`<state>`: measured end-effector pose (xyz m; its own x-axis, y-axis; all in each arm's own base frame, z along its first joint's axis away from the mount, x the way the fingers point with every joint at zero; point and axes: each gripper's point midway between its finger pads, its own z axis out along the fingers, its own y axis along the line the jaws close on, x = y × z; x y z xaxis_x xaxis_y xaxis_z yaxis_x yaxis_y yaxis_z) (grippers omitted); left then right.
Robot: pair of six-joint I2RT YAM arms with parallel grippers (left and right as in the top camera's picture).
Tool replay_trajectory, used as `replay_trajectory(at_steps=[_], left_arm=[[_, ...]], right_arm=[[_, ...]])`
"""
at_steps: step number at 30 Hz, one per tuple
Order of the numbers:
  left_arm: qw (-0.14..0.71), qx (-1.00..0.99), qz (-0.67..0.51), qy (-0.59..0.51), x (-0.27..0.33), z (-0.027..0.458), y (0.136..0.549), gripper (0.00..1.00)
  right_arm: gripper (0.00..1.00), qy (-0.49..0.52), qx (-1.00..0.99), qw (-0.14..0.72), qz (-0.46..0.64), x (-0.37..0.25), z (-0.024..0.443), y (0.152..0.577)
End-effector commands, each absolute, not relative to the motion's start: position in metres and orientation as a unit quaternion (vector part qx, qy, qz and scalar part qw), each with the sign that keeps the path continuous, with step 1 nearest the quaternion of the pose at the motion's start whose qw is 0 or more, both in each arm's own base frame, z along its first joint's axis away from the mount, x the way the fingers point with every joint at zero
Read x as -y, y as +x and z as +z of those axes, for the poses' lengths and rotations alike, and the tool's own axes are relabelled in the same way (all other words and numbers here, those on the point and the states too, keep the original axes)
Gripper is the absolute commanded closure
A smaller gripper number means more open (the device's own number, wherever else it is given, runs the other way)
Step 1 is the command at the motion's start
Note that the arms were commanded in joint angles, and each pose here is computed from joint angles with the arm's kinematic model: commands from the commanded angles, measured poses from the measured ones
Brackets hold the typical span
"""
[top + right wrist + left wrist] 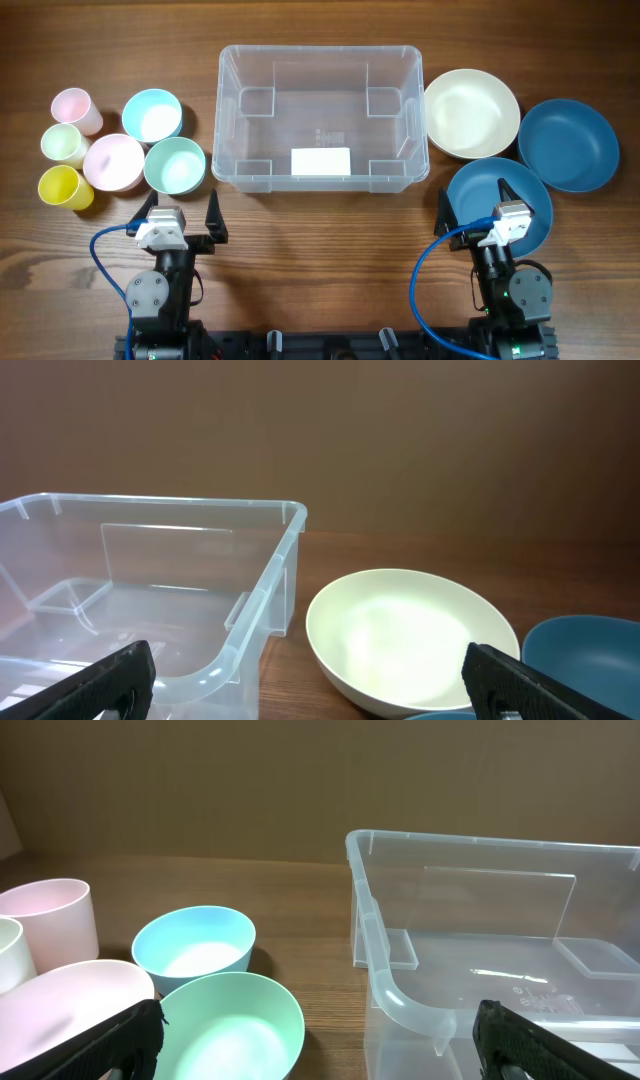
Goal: Pack container
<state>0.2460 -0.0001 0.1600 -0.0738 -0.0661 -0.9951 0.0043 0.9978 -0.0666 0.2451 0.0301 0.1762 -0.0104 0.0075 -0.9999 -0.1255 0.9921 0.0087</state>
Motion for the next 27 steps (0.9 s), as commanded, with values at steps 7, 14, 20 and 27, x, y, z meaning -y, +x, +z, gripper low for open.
replay_trajectory(at_steps=[7,14,20,27], left_arm=[[0.679,-0.734,-0.024,-0.009,0.003,0.156,0.246,0.00],[0.679,-0.734,-0.024,-0.009,0.003,0.156,0.246,0.00],[0.679,-0.734,-0.024,-0.009,0.003,0.156,0.246,0.00],[0.679,-0.734,-0.024,-0.009,0.003,0.156,0.246,0.00]], right_arm=[[0.00,-0.048,-0.711,0.700,0.048,-0.032,0.173,0.245],[0.00,-0.048,-0.711,0.700,0.048,-0.032,0.173,0.245],[0.00,-0.048,-0.711,0.700,0.048,-0.032,0.173,0.245],[0.00,-0.058,-0.681,0.728,0.054,-0.035,0.196,0.244]])
